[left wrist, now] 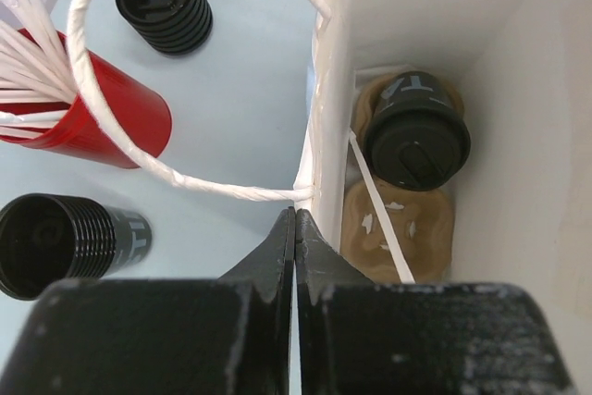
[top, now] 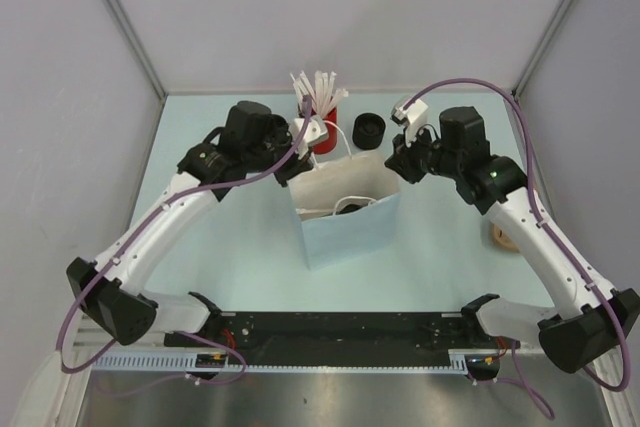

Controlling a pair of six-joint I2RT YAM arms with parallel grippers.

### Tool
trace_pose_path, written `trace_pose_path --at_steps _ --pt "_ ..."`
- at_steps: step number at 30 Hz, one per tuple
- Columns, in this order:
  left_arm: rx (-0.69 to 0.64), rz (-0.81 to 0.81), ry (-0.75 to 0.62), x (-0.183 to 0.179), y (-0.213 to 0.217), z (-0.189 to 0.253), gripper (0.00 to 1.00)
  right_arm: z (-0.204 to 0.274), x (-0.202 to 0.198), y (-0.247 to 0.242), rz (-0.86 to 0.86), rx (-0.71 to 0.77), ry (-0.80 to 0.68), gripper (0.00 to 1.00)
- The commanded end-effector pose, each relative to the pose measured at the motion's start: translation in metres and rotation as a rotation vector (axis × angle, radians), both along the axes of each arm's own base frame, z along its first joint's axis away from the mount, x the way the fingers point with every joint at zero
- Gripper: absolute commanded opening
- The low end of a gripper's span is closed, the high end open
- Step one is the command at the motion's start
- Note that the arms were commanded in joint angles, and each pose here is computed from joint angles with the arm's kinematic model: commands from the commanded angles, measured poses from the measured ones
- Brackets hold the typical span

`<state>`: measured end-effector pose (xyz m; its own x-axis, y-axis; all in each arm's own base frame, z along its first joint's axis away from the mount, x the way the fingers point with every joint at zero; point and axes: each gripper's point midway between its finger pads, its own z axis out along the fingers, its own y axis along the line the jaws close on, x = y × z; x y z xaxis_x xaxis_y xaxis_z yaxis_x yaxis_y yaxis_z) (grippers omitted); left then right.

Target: Pack the takeout coffee

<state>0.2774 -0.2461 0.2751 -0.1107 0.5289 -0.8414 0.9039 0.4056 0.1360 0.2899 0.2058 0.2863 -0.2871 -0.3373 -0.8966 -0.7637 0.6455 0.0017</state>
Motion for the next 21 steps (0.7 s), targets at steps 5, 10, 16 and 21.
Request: trace_pose_path --at_steps 5,10,16,21 --pt "-0.032 0.030 -0.074 0.026 -0.019 0.028 0.00 0.014 -0.006 -0.001 0.006 0.023 -0.020 0.11" --pt "-0.029 0.052 -0.089 0.036 -0.029 0.032 0.00 0.017 -0.008 -0.002 0.007 0.030 -0.032 0.13" --pt "-0.021 0.057 -0.078 0.043 -0.039 0.027 0.00 0.019 -0.008 -0.007 -0.003 0.046 -0.037 0.16" --pt "-0.018 0.065 -0.067 0.045 -0.042 0.025 0.00 0.019 -0.006 -0.011 -0.011 0.056 -0.041 0.20"
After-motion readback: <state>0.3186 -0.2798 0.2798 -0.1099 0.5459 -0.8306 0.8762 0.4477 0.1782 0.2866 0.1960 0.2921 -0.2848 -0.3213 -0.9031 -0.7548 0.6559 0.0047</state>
